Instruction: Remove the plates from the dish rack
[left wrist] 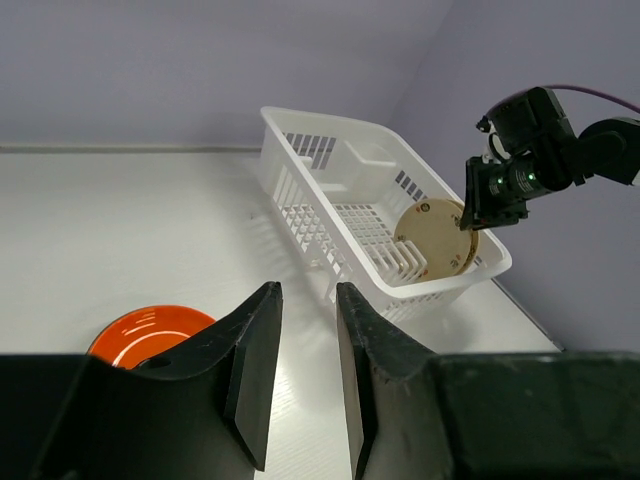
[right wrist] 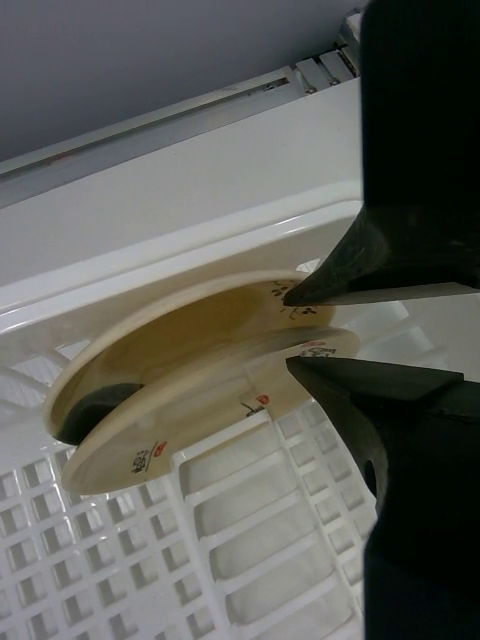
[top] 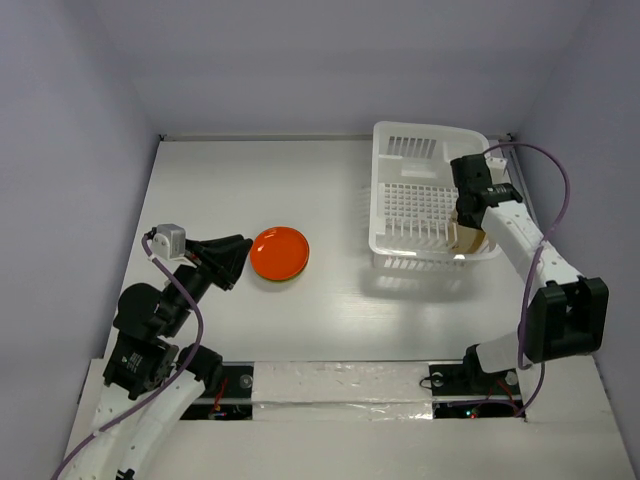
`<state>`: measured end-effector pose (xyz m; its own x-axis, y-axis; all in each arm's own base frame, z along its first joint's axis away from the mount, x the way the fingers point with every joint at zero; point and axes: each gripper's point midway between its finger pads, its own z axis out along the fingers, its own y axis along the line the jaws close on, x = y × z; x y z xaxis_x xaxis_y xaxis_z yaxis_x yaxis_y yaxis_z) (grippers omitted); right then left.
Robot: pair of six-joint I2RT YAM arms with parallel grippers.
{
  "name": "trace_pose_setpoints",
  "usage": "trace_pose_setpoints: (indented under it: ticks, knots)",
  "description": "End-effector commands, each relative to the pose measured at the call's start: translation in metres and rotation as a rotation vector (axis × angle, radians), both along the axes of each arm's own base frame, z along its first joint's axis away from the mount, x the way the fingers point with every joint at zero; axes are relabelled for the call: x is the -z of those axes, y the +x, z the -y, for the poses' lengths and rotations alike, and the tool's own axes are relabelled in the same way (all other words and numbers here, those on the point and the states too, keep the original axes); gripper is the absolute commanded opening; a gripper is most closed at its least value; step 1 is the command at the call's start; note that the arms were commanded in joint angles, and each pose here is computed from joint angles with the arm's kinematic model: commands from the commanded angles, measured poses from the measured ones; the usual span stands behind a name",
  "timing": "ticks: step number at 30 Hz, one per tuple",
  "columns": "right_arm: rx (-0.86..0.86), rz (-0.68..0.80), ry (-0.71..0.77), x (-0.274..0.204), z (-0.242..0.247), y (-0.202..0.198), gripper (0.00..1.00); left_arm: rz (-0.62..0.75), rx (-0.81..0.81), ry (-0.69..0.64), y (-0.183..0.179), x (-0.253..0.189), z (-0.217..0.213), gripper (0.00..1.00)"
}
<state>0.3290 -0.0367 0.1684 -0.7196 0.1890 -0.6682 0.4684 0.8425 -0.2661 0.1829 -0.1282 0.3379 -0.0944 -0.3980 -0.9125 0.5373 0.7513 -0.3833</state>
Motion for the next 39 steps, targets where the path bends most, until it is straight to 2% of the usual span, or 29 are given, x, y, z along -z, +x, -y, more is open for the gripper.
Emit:
trace_pose_setpoints:
  ticks: [1,3,4,10,13,29,36,39]
  knots:
    - [0.001,0.018,-0.032,-0.016,0.004,0.012,0.32,0.084,0.002,-0.034,-0.010,-0.030,-0.004,0.26]
    - [-0.003,0.007,-0.035,-0.015,0.004,0.015,0.30,0.085,0.002,-0.035,-0.010,-0.031,-0.004,0.26]
    - [-0.002,-0.018,-0.043,-0.009,0.005,0.015,0.23,0.086,0.001,-0.036,-0.010,-0.031,-0.005,0.26]
    - [0.010,-0.058,-0.081,-0.014,0.010,0.014,0.05,0.089,-0.008,-0.035,-0.010,-0.032,-0.006,0.26]
    - [0.025,-0.077,-0.115,-0.018,0.016,0.008,0.00,0.090,-0.011,-0.036,-0.010,-0.032,-0.007,0.26]
    - [0.003,-0.058,-0.313,-0.077,-0.008,0.003,0.00,0.086,0.001,-0.036,-0.009,-0.030,-0.004,0.26]
    - [-0.016,0.091,-0.286,-0.138,-0.023,-0.003,0.00,0.081,0.005,-0.030,-0.008,-0.029,-0.003,0.26]
    - [-0.106,0.229,-0.186,-0.177,-0.055,0.000,0.00,0.075,0.003,-0.028,-0.007,-0.028,-0.002,0.26]
